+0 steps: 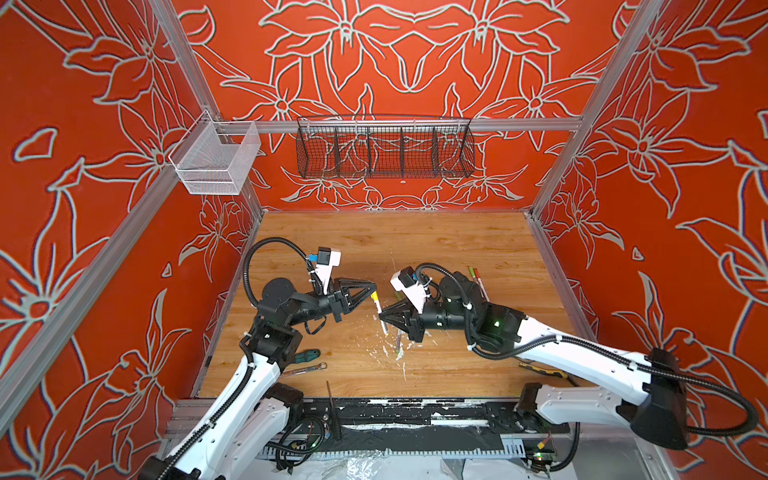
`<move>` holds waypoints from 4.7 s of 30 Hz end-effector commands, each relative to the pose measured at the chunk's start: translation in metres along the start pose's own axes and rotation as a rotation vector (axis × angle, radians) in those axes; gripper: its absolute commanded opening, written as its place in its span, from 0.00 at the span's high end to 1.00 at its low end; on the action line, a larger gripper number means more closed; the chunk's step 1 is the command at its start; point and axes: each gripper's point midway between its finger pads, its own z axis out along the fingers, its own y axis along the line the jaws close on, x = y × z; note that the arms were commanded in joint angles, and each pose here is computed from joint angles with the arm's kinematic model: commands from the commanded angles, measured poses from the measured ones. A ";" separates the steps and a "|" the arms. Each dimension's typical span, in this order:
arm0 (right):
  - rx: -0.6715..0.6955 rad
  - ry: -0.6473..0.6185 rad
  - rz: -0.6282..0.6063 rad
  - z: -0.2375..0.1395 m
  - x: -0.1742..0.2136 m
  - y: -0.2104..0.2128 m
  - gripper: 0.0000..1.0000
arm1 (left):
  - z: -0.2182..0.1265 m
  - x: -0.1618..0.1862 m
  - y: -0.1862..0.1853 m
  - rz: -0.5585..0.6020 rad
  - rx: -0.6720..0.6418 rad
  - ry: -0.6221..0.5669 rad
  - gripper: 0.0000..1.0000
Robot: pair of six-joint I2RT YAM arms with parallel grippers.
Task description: Insert the pens into the pen caps
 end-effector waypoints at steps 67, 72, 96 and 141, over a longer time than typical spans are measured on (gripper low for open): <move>-0.157 0.113 0.142 0.040 -0.021 0.017 1.00 | -0.014 0.011 -0.015 -0.005 0.008 0.032 0.93; -0.170 0.153 0.169 0.037 -0.017 0.021 1.00 | -0.015 0.009 -0.009 -0.013 -0.027 0.016 0.24; -0.267 0.212 0.153 0.032 -0.003 0.039 1.00 | -0.025 -0.003 0.007 -0.014 -0.119 -0.037 0.45; -0.324 -0.299 -0.338 -0.040 -0.174 0.107 1.00 | -0.030 0.056 -0.070 0.041 0.215 0.295 1.00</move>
